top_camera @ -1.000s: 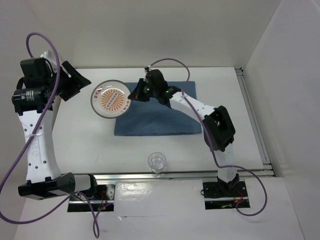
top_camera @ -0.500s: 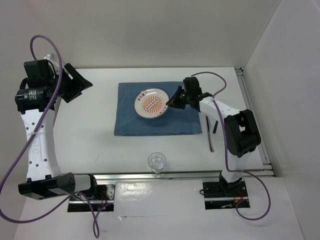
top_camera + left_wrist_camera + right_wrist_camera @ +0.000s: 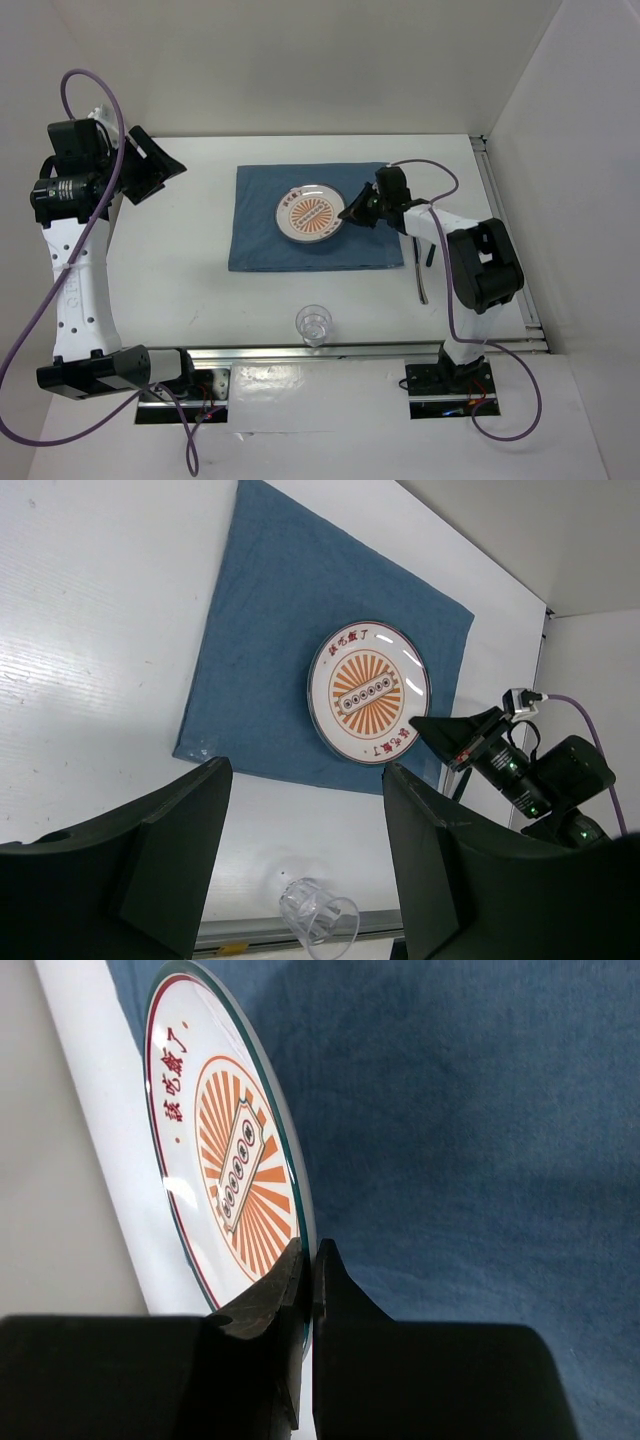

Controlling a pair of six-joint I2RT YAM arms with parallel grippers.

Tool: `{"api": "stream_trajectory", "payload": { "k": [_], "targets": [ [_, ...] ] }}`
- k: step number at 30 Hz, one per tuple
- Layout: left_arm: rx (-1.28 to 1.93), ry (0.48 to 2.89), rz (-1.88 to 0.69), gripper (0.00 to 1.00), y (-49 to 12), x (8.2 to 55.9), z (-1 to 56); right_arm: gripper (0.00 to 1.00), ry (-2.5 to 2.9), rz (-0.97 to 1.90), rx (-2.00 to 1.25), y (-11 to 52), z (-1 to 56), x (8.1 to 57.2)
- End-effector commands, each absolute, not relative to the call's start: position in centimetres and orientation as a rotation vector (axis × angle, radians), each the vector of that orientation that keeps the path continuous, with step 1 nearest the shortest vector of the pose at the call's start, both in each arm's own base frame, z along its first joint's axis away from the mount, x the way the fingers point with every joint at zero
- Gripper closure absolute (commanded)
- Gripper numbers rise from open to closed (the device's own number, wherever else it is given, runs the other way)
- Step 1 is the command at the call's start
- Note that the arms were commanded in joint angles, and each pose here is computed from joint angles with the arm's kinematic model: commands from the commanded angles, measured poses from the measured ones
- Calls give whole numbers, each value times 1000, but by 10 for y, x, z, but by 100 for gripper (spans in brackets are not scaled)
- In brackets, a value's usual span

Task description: Set the dinner table for one person

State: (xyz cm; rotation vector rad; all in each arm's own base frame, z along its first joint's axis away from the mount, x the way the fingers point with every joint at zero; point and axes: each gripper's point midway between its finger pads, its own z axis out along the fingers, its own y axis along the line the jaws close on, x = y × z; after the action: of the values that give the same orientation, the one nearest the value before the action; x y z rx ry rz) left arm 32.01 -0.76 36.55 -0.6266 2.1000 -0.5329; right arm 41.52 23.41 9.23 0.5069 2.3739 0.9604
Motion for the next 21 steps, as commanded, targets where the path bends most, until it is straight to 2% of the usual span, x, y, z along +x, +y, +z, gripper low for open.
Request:
{"api": "stream_trajectory", "payload": {
  "k": [1, 21],
  "targets": [
    [-612, 2064, -551, 25, -8, 324, 374, 100, 2204, 1077, 473, 237, 135, 438],
    [-612, 2072, -537, 25, -6, 325, 370, 100, 2244, 1062, 543, 230, 104, 455]
  ]
}}
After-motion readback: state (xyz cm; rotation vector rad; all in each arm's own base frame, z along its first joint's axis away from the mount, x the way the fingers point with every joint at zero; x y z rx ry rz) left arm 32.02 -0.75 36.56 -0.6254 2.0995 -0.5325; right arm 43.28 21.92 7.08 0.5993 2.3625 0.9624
